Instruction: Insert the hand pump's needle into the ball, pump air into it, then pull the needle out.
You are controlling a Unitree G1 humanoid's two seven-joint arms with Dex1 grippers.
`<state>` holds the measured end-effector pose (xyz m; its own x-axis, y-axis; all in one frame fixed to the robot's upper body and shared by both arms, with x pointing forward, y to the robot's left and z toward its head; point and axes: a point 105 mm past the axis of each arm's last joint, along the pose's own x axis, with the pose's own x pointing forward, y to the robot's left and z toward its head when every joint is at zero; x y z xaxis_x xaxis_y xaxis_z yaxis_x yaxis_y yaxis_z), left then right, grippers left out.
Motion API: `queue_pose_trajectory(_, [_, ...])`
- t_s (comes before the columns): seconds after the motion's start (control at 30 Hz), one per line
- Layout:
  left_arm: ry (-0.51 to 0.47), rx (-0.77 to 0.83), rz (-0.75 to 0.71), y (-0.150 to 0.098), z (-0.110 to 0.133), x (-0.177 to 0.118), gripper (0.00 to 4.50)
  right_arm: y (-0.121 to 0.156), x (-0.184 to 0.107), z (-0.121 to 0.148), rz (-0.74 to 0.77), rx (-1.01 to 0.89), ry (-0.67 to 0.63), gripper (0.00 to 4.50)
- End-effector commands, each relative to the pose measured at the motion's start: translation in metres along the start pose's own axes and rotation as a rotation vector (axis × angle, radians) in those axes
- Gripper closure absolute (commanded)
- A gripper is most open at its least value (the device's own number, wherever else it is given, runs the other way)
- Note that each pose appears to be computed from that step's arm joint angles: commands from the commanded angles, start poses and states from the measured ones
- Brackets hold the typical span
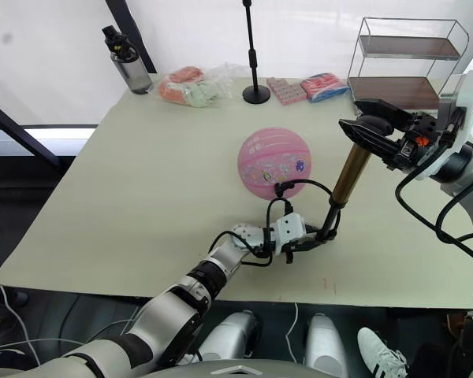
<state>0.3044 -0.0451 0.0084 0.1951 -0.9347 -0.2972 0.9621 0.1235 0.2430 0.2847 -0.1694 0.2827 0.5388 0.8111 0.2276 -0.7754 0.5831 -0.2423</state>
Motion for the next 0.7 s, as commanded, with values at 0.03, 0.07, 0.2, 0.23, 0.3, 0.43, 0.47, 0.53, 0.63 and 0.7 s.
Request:
queue_pose_trajectory(0.03, [0.177,-0.08,-0.081,-0.03,-0.048,-0.008,3.42,0.0,-0.005,0.024,-0.043,-0.139,-0.087,2.48])
queue_pose_trajectory(0.07, [0.177,-0.08,-0.081,-0.03,-0.048,-0.008,3.42,0.001,-0.005,0.02,-0.048,-0.137,-0.08,2.48])
queue_pose_trajectory(0.2, [0.177,-0.085,-0.078,-0.03,-0.049,-0.008,3.42,0.008,-0.012,-0.016,-0.085,-0.094,-0.048,2.48])
queue_pose_trajectory(0.23, [0.177,-0.085,-0.078,-0.03,-0.049,-0.008,3.42,0.011,-0.013,-0.024,-0.083,-0.085,-0.042,2.48])
queue_pose_trajectory(0.3, [0.177,-0.084,-0.079,-0.03,-0.049,-0.008,3.42,0.016,-0.016,-0.037,-0.091,-0.073,-0.028,2.48])
queue_pose_trajectory(0.43, [0.177,-0.084,-0.081,-0.03,-0.049,-0.008,3.42,0.03,-0.019,-0.067,-0.082,-0.029,0.012,2.48])
queue_pose_trajectory(0.47, [0.177,-0.082,-0.081,-0.03,-0.049,-0.008,3.42,0.033,-0.02,-0.073,-0.072,-0.027,0.03,2.48])
queue_pose_trajectory(0.53, [0.178,-0.082,-0.08,-0.03,-0.049,-0.009,3.42,0.037,-0.023,-0.085,-0.089,0.018,0.032,2.48])
queue_pose_trajectory(0.63, [0.178,-0.082,-0.08,-0.031,-0.049,-0.009,3.42,0.042,-0.025,-0.097,-0.088,0.046,0.052,2.48])
queue_pose_trajectory(0.7, [0.178,-0.082,-0.08,-0.031,-0.049,-0.009,3.42,0.043,-0.026,-0.103,-0.092,0.065,0.055,2.48])
